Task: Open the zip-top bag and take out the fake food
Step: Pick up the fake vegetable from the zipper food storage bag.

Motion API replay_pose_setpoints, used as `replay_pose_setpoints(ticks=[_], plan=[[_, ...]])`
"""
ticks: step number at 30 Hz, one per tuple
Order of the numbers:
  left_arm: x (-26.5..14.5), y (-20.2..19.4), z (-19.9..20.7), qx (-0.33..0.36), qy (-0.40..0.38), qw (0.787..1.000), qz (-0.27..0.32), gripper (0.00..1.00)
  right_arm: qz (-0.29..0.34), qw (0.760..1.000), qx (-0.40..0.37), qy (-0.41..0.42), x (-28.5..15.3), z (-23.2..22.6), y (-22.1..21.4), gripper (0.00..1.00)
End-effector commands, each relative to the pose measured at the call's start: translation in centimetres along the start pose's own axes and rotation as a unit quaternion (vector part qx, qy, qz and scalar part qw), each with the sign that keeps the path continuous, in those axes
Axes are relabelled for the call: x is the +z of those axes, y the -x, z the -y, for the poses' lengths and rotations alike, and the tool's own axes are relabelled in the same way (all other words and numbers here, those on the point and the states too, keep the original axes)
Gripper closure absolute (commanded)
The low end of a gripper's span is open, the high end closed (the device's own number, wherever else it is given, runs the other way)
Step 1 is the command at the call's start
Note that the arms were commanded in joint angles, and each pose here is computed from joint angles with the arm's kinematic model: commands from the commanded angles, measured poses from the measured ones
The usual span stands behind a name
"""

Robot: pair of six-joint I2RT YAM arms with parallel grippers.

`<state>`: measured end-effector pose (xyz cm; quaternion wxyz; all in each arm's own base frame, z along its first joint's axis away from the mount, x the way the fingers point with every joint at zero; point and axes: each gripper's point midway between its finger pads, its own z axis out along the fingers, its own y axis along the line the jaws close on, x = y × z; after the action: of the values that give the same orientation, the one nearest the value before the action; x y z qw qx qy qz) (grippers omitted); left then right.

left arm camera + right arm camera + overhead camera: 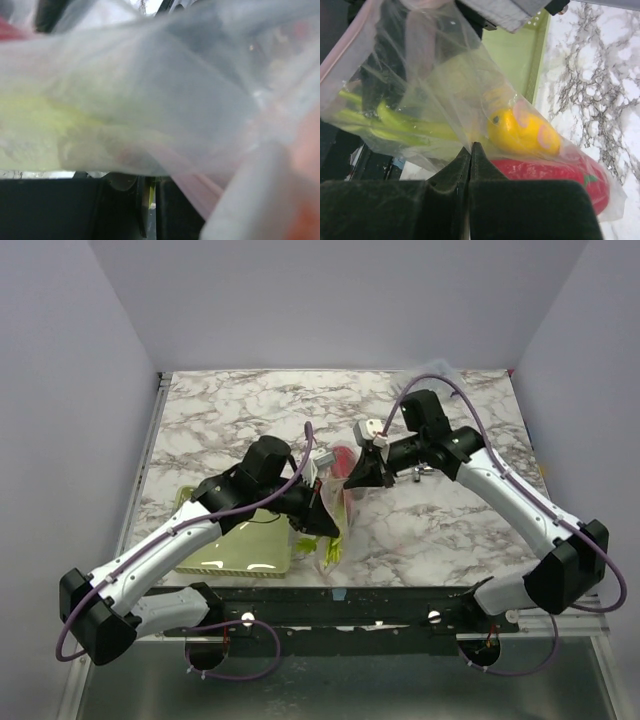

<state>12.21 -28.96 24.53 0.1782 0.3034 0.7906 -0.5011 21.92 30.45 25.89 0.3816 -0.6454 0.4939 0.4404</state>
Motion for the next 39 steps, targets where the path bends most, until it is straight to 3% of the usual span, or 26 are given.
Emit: replay_pose_setpoints(ticks=[1,21,29,39], plan=[[-0.5,0.9,0.7,0.028,-0.011,0.999,0.039,1.0,0.02,0.998,-0.042,-0.029,-1.6,-1.2,2.3,1.0],[-1.6,0.5,0.4,0.027,0.009,0.997,0.076,1.0,-0.002,0.997,-0.015,-0.08,-4.8,-2.9,-0.8,1.0],[-2.4,0.5,0.6,0.027,0.017,0.995,0.091,1.0,0.018,0.994,0.002,-0.11,-6.8,-2.8,-1.1,1.0],[-3.6,1.7,2.2,0.029,0.008,0.993,0.117,1.0,0.029,0.995,0.01,-0.097,-6.3,-3.3,-2.3,1.0]])
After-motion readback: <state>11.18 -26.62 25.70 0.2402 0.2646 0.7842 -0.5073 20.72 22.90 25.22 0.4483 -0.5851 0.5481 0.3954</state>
